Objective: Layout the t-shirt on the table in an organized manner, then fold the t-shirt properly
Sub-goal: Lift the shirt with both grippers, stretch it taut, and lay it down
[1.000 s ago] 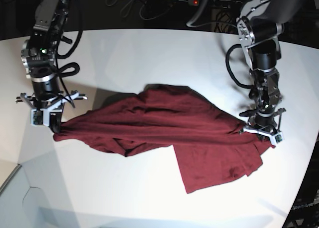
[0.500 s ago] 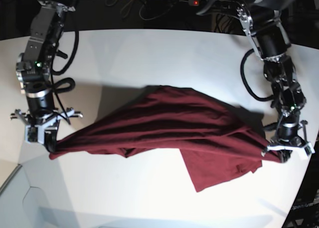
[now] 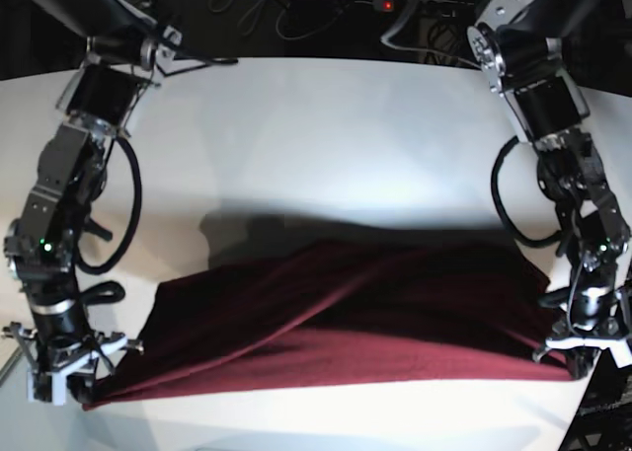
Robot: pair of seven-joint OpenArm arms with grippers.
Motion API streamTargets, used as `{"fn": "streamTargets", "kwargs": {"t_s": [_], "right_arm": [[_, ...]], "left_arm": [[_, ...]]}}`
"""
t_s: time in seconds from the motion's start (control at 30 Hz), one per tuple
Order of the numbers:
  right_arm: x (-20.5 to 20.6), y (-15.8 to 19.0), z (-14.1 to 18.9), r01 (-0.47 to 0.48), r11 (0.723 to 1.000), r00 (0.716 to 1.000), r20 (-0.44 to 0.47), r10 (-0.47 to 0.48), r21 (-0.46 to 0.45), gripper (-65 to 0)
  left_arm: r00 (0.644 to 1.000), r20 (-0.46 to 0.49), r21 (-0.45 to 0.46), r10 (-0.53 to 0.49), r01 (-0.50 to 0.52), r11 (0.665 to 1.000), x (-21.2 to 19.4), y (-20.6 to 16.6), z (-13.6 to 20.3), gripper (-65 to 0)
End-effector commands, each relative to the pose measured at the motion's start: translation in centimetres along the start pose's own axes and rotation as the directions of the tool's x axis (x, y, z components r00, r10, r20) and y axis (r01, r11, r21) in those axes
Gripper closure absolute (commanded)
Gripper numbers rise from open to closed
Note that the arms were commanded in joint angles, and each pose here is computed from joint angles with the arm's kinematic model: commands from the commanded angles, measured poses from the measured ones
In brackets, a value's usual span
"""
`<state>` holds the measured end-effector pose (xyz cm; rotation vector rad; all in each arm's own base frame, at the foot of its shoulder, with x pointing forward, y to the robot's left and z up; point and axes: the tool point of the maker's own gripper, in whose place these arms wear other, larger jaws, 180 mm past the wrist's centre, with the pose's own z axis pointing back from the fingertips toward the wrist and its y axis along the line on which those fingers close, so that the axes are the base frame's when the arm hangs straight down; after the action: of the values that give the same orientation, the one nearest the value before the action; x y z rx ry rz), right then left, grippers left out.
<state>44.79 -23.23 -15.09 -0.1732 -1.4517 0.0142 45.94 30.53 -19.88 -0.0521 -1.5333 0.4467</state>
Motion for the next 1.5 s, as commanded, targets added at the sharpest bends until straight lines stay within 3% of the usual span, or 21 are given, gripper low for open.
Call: {"fn": "streamTargets", "kwargs": {"t_s": [0.0,0.37,0.63,0.73,1.07,1.23,1.47], "right_arm": [[3.5,-0.8,-0.5,0.005,1.0,0.996,0.094,-0.003,-0.017,0.0],[11.3,-3.4,-5.4,0.043,0.999,0.984,0.173,-0.038,-0.027,0.0],[15.6,-3.0,-5.3,0.029,0.999,0.968,0.248,-0.024,-0.018,0.0],[16.2,-3.1,-4.2,0.017,0.999,0.961,0.275,-0.008,-0.03,0.0],[6.1,-2.6,1.2,-0.106,0.993,0.985,0.128,0.113,-0.058,0.0],[2.5,-3.1,5.3,-0.143,0.986,0.985,0.084,0.15,-0.085,0.0],[-2.2,-3.5,8.7,-0.159,0.983,0.985,0.054,0.164,-0.088,0.0]], "left_arm": [[0.997,0.079,-0.013,0.003,-0.001,1.0,3.1,-0.6,-0.8,-0.2],[0.986,0.154,-0.033,0.057,-0.053,0.998,8.8,-1.6,-4.5,-0.2],[0.968,0.24,-0.06,0.072,-0.059,0.996,13.8,-2.8,-5.0,-0.2],[0.973,0.22,-0.062,0.067,-0.055,0.997,14.0,-2.9,-4.7,-0.2],[0.998,0.06,-0.015,-0.018,0.019,1.0,4.7,0.3,-0.8,-0.2],[0.999,-0.017,-0.035,0.027,-0.027,0.999,0.3,2.0,3.1,-0.2],[0.989,-0.123,0.095,0.078,-0.066,0.993,-4.8,8.7,9.7,-0.3]]}}
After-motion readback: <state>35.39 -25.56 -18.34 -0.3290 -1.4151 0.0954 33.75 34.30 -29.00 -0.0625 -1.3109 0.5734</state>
